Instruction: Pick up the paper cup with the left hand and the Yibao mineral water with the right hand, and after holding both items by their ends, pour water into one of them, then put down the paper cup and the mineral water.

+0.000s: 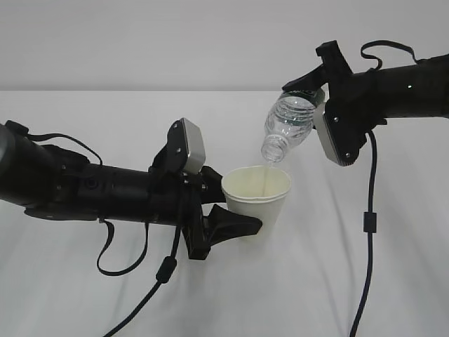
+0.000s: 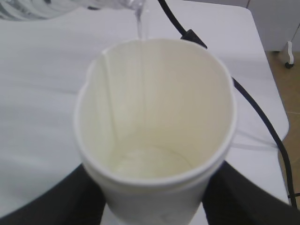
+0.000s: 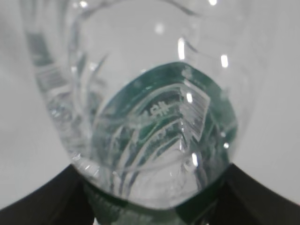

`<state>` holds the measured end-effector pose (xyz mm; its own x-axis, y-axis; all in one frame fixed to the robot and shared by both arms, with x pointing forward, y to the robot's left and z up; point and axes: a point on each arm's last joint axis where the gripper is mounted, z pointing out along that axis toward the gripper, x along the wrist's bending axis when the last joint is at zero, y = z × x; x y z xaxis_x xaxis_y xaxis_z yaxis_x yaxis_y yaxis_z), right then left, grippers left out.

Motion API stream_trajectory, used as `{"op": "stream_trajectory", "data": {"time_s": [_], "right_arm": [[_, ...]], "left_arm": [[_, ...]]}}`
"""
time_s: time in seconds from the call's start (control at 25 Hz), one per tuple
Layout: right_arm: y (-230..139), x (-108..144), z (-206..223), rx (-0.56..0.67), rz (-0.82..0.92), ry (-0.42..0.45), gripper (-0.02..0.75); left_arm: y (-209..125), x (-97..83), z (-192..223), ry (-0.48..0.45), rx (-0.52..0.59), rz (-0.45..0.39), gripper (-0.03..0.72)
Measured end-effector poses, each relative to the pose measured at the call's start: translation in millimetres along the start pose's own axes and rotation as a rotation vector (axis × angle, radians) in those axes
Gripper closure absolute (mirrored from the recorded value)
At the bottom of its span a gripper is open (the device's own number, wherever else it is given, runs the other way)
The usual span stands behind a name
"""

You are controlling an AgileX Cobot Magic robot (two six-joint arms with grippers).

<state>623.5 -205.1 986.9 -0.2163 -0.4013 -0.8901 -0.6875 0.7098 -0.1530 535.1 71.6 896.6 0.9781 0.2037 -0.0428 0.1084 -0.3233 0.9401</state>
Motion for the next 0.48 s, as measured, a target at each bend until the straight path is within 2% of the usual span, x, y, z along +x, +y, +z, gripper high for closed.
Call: {"op": "stream_trajectory", "data": {"time_s": [0.48], "right_arm": [[-2.3,-4.8,0.1,0.004,-0.017,-0.011,0.281]], "left_arm": [[0.0,0.0,0.0,0.0,0.0,0.0,0.271]]}}
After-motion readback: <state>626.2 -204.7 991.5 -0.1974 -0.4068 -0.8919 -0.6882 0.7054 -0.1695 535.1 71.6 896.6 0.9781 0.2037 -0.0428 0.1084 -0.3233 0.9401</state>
